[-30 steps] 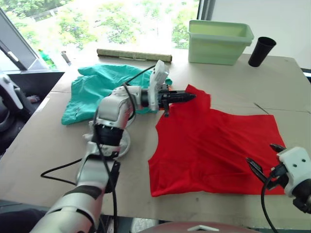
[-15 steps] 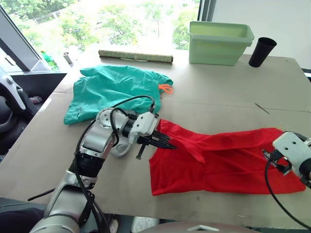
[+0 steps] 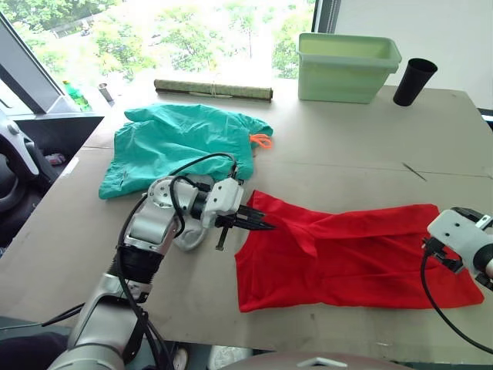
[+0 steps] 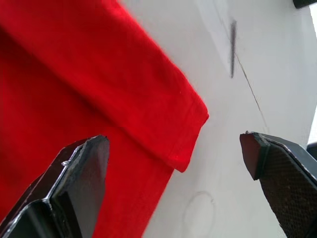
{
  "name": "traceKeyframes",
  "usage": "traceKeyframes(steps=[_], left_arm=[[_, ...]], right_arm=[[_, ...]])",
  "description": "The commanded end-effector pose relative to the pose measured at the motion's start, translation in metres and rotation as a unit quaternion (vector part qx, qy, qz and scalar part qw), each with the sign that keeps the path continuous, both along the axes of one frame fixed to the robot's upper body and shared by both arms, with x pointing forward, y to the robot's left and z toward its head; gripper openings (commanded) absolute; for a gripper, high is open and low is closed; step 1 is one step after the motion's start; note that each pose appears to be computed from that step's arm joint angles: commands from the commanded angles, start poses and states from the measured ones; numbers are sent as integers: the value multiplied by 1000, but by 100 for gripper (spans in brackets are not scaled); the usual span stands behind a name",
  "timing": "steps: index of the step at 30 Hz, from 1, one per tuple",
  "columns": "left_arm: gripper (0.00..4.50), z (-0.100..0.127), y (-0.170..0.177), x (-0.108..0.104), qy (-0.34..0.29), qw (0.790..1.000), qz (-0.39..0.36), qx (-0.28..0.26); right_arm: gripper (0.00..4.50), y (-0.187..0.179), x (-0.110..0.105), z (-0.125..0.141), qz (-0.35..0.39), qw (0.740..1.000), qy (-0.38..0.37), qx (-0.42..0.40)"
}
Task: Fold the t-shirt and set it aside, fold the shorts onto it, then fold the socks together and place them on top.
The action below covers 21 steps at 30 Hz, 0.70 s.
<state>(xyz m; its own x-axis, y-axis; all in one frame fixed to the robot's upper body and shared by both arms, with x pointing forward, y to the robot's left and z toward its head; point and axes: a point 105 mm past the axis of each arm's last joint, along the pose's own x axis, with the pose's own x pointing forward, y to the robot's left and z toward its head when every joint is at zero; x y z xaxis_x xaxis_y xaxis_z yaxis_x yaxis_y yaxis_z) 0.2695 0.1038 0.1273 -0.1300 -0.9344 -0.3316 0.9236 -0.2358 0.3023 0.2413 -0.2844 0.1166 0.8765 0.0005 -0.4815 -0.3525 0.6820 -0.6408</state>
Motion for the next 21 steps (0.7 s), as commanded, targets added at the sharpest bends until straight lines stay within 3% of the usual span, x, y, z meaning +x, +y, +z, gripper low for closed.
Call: traceKeyframes(steps=[1,3,6,8,13,19,21], left_arm=[[4,-12,9,-1,-63,998,-9,23],[4,-16,11,0,-70,997,-3,22],[4,-17,9,1,-49,999,8,7],[4,-4,9,3,29,998,45,-27],[4,29,22,22,167,976,116,-75],[4,56,14,29,226,961,121,-105],[72,46,15,21,184,976,95,-66]], right_arm=[[450,20,15,31,3,996,-49,80],[450,30,27,31,12,995,-49,90],[450,23,47,11,-7,998,-35,46],[450,14,52,2,-12,1000,-17,-10],[450,5,44,1,-20,999,-1,-38],[450,0,33,21,-55,998,-35,-11],[450,0,30,18,-57,998,-30,-12]])
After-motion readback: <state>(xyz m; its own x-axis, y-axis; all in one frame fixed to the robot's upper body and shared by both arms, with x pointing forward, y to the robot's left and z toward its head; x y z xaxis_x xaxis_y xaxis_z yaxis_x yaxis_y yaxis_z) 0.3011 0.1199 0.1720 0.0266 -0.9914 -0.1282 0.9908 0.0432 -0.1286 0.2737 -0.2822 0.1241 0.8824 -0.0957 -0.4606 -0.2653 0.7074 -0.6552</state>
